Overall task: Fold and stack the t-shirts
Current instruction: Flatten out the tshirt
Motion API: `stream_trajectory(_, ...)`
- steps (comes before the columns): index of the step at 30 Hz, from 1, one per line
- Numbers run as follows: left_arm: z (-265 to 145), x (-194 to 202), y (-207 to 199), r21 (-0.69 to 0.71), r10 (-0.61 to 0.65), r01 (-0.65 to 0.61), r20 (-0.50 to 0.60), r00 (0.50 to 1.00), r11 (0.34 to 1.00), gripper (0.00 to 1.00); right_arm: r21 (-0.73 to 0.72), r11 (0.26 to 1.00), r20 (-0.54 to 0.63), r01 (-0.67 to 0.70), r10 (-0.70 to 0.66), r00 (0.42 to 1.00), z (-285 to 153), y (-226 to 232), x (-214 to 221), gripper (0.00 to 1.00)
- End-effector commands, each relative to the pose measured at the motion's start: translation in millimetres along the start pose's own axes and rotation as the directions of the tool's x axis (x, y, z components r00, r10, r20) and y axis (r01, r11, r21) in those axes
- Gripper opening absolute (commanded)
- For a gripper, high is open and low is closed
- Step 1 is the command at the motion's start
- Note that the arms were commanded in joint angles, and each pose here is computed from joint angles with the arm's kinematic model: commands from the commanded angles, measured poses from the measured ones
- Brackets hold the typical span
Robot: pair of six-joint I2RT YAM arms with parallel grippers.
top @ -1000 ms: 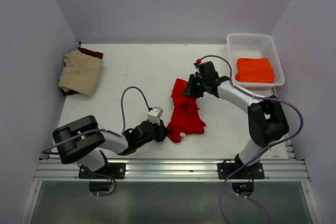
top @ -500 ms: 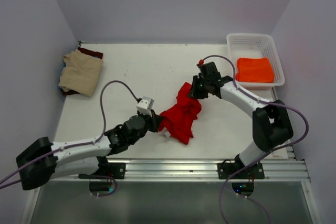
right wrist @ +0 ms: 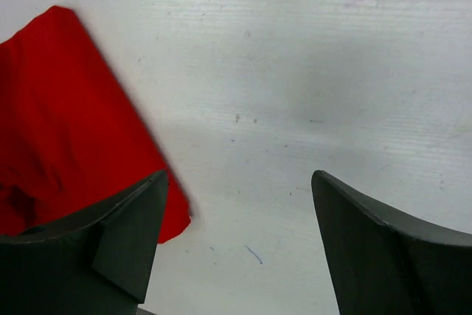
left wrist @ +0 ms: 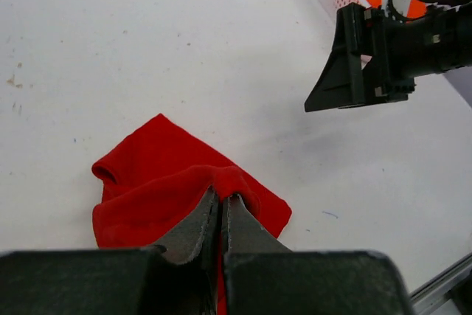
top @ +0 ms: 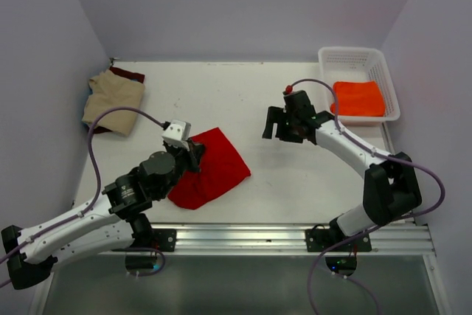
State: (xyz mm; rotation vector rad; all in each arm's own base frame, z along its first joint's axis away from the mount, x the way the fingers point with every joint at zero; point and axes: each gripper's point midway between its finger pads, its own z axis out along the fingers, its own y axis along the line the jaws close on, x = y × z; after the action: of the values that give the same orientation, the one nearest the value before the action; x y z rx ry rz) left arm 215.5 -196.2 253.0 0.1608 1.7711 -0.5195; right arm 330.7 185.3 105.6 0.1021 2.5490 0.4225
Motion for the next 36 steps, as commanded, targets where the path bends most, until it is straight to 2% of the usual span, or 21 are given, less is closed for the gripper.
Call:
stream_trajectory(1,-5,-3,8,-0.03,0.043,-0.043,-0.022,0.999,0.999,0.0,-0.144,0.989,0.028,0.03,-0.026,0.999,-16,27,6,0.82)
stream_trajectory(2,-6,-6,8,-0.032,0.044,-0.045,-0.018,0.999,0.998,0.0,-0.228,0.973,0.026,0.046,-0.041,0.999,-19,45,9,0.81)
stream_trajectory(5,-8,-18,10,-0.049,0.056,-0.056,-0.006,0.998,0.997,0.0,-0.369,0.927,0.007,0.062,-0.063,0.998,-23,77,35,0.77)
stream_trajectory(6,-9,-24,11,-0.064,0.058,-0.057,0.005,0.998,0.996,0.0,-0.401,0.915,-0.03,0.056,-0.074,0.997,-23,84,52,0.76)
stream_trajectory(12,-18,-51,19,-0.117,0.06,-0.054,0.048,0.997,0.992,0.0,-0.442,0.886,-0.111,0.142,-0.211,0.971,-4,123,125,0.72)
stream_trajectory(13,-20,-55,19,-0.117,0.054,-0.047,0.058,0.997,0.992,0.0,-0.437,0.886,-0.153,0.157,-0.245,0.957,6,127,145,0.67)
stream_trajectory(17,-28,-67,24,-0.13,0.046,-0.034,0.088,0.995,0.991,0.0,-0.432,0.878,-0.166,0.206,-0.302,0.939,26,151,161,0.54)
stream_trajectory(19,-31,-69,26,-0.133,0.041,-0.029,0.09,0.995,0.991,0.0,-0.445,0.865,-0.139,0.231,-0.322,0.937,27,171,155,0.49)
stream_trajectory(25,-34,-63,28,-0.131,0.019,-0.008,0.083,0.996,0.991,0.0,-0.45,0.851,-0.136,0.272,-0.366,0.92,32,197,150,0.48)
stream_trajectory(30,-37,-62,30,-0.125,0.002,0.009,0.089,0.996,0.992,0.0,-0.463,0.834,-0.084,0.3,-0.378,0.922,16,216,138,0.59)
stream_trajectory(36,-39,-66,30,-0.118,-0.006,0.018,0.101,0.995,0.993,0.0,-0.434,0.845,-0.101,0.312,-0.389,0.916,33,220,140,0.59)
